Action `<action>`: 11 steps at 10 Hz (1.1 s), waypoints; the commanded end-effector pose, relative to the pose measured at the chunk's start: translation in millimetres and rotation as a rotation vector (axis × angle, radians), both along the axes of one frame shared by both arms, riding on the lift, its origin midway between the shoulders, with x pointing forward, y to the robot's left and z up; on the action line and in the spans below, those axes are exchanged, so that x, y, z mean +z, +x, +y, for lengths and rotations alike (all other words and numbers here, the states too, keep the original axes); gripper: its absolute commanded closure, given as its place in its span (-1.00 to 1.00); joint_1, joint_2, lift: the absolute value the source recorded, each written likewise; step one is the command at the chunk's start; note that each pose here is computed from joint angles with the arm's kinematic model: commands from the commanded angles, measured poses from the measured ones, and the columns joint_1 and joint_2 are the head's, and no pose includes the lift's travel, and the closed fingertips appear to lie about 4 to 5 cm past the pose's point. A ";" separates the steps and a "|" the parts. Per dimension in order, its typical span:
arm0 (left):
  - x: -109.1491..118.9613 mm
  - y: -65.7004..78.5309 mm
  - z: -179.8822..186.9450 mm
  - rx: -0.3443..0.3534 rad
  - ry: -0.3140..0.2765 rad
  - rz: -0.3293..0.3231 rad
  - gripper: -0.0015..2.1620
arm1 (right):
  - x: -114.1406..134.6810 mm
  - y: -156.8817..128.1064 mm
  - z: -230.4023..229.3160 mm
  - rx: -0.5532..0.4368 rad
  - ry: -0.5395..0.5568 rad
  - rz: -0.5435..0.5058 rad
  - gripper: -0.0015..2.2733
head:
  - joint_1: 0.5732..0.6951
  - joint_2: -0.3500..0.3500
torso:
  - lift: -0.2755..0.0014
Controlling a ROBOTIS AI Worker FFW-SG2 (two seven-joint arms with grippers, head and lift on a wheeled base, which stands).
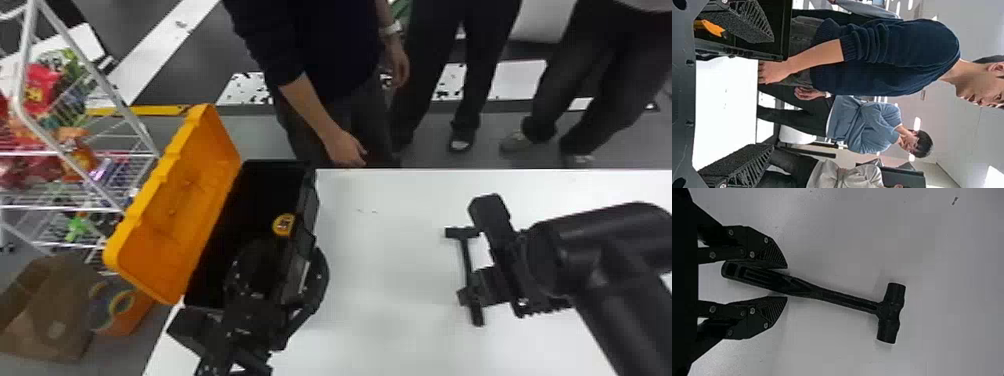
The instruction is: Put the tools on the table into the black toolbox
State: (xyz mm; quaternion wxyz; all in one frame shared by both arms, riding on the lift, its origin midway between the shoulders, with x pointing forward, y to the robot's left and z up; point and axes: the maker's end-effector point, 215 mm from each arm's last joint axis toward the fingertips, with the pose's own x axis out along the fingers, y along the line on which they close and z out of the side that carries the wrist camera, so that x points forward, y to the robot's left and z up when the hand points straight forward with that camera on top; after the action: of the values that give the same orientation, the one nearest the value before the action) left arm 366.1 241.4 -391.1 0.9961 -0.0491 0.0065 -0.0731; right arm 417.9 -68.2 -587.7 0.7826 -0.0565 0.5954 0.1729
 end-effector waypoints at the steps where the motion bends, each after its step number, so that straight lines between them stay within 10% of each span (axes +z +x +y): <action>1: -0.4 0.6 -0.3 0.000 0.000 0.000 -0.97 | 1.1 0.6 3.3 0.004 0.013 -0.002 0.45 | 1.00 0.71 | 0.71; 5: -2.1 2.0 0.0 0.000 -0.001 0.005 -0.97 | -1.6 -5.5 5.4 0.010 0.042 0.014 0.97 | 1.00 0.73 | 0.71; 11: 6.3 6.3 -5.4 -0.014 -0.002 -0.007 -0.97 | 20.5 -15.2 15.5 0.057 0.025 -0.106 0.97 | 1.00 0.74 | 0.71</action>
State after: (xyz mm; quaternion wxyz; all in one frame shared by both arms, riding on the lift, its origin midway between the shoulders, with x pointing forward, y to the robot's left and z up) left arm 371.2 237.4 -385.2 0.9957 -0.0495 0.0024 -0.0786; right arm 404.0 -54.4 -571.6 0.8040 -0.0701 0.5560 0.1989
